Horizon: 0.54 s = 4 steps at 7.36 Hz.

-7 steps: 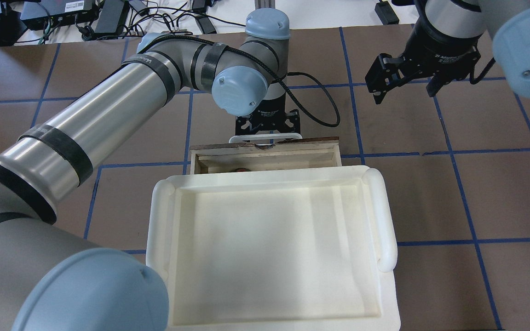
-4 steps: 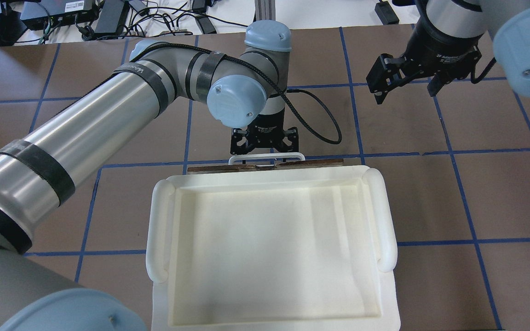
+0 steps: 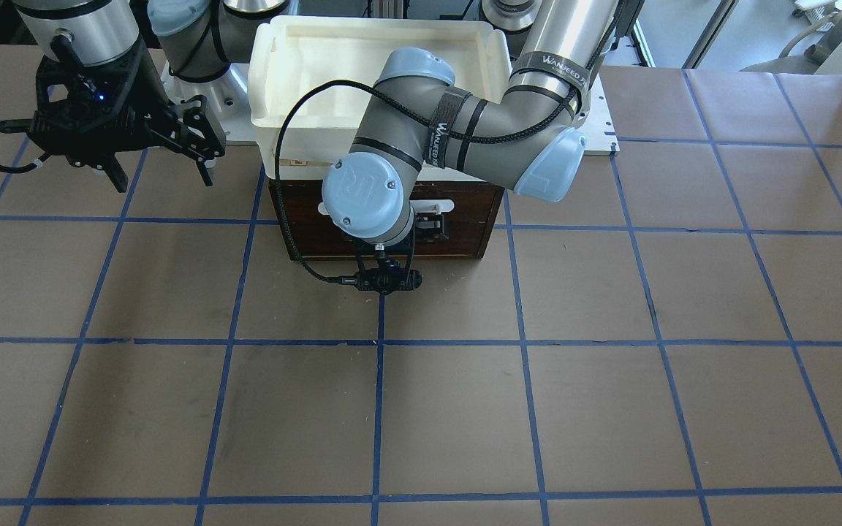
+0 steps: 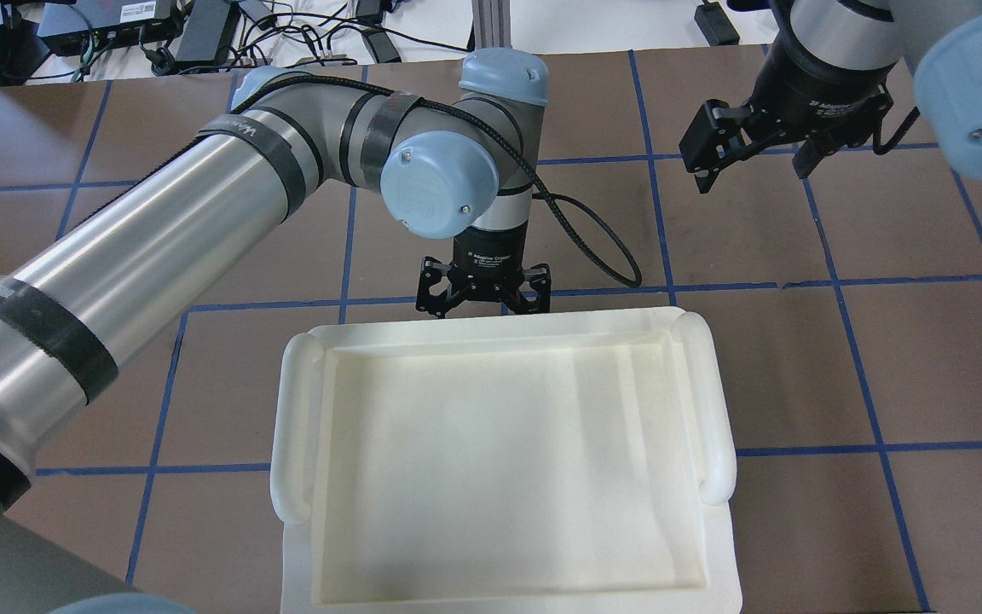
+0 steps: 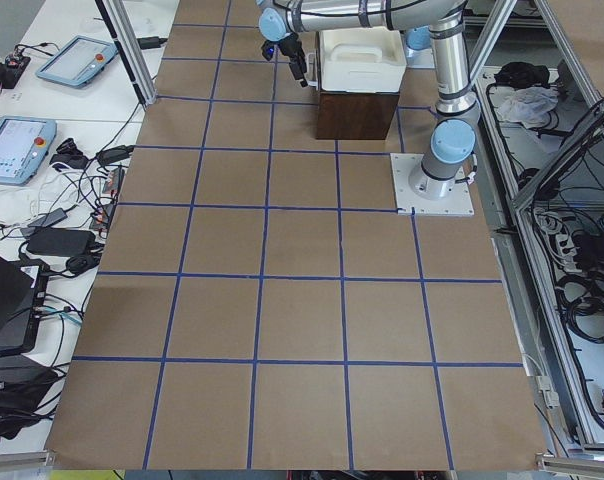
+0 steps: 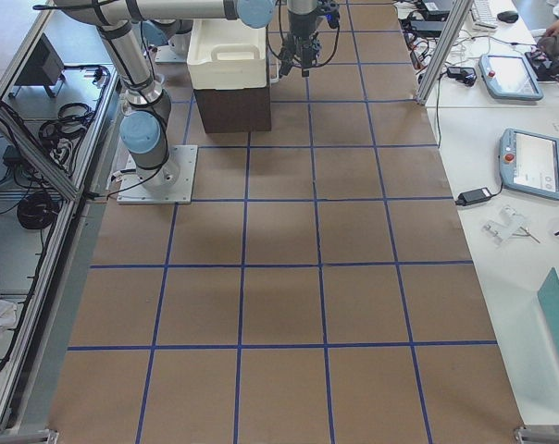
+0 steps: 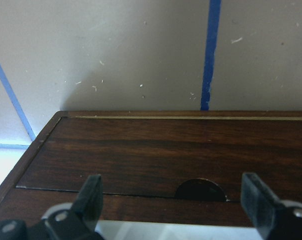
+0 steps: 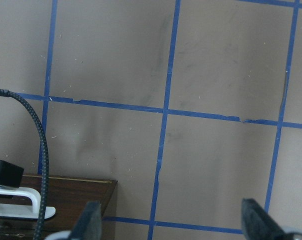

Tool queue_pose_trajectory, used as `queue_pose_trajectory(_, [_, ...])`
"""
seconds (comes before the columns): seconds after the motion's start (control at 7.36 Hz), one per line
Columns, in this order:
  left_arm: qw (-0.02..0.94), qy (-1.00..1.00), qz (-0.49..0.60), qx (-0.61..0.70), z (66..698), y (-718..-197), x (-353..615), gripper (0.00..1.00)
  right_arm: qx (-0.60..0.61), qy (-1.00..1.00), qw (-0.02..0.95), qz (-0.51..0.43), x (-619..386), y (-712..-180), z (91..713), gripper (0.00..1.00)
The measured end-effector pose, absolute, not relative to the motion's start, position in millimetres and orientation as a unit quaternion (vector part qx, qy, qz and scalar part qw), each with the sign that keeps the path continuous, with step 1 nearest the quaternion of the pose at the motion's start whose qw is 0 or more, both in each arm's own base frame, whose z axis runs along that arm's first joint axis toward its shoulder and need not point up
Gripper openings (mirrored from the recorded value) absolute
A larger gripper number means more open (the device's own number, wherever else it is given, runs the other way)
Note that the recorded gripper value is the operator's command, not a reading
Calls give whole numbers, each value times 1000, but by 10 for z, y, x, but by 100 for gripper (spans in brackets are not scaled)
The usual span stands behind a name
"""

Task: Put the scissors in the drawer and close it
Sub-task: 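Push the drawer front with the left gripper toward the robot to close it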

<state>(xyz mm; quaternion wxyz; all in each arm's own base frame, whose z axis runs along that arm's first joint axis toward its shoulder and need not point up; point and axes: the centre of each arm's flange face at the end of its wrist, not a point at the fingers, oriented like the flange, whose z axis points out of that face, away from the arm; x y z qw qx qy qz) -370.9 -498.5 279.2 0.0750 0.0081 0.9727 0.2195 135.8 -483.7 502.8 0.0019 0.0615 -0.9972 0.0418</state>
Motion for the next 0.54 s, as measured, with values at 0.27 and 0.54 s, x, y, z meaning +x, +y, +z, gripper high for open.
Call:
queue_pose_trajectory(0.27, [70,976,207,6,2924,-5020,-3695,100,62,-997,4,41,1355,-4836,5027,100])
queue_pose_trajectory(0.54, [50,984,173,3,3267,-5087,-3684,100,62,-997,2,42,1359,-4837,5028,100])
